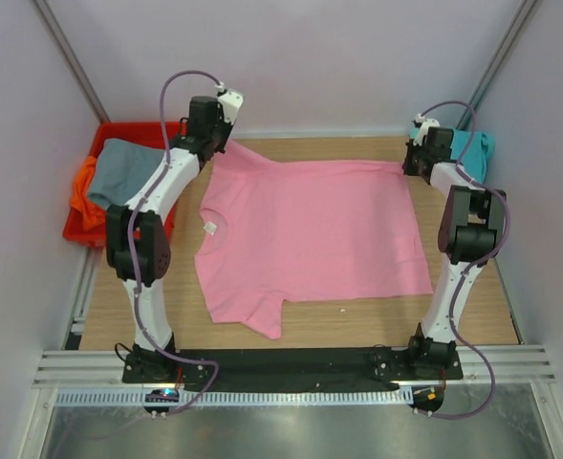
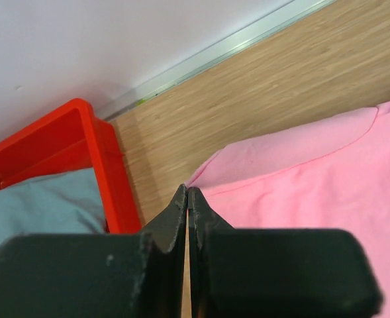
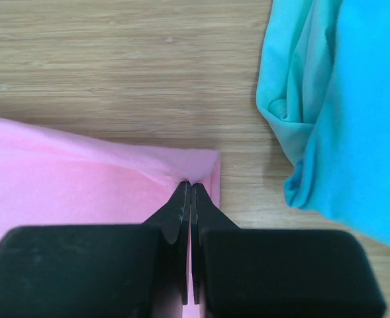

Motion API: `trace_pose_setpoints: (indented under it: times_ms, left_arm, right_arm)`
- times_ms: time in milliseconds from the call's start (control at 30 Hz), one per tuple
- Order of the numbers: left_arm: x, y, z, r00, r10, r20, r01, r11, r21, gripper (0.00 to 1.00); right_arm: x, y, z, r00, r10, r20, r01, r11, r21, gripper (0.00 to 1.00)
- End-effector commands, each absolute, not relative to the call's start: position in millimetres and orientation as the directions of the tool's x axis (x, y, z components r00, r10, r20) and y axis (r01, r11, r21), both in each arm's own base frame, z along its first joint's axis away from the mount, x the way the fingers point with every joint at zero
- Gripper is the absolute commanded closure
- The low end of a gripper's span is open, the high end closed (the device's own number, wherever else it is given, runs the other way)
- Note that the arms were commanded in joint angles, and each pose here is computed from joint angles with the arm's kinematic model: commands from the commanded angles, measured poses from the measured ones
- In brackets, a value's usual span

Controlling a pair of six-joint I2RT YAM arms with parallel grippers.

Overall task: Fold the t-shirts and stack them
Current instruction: Fold the tshirt

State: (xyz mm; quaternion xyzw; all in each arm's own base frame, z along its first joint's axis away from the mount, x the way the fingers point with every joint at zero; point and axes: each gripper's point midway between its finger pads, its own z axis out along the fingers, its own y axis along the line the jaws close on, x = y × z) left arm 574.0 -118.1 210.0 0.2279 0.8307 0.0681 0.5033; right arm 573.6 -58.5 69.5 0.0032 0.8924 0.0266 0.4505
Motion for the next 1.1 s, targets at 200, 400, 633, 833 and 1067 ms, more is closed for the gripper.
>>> trace_pose_setpoints:
  times_ms: [200,400,633,833,1067]
  left_arm:
    - [511,-116,231,-0.375,0.399,-0.837,0.351,0.897,0.27,1.0]
    - [484,-108,224,-0.393,0.406,-0.825,0.356,0.894,0.271,1.0]
    - [467,-103,223,-0.399,0.403,-0.824,0.351,0.897,0.269,1.0]
    - [455,-97,226,-0.394,0.415,-0.82,0.344,0.894,0.287,1.0]
    - [436,-89,224,-0.404,0.422,-0.812,0.339,0.893,0.295,1.0]
  right_arm:
    - [543,-54,151,-0.471,-0.015,-0.882,-0.055,0.998,0.013,0.99]
    - [512,-46,147,-0.494,-0.017,-0.869,-0.074,0.997,0.023,0.99]
    - [487,-42,137,-0.518,-0.026,-0.855,-0.083,0.996,0.019,0.99]
    - [473,-41,141,-0.523,-0.047,-0.851,-0.1,0.995,0.006,0.99]
    - [459,-42,144,-0.521,-0.076,-0.85,-0.105,0.994,-0.025,0.99]
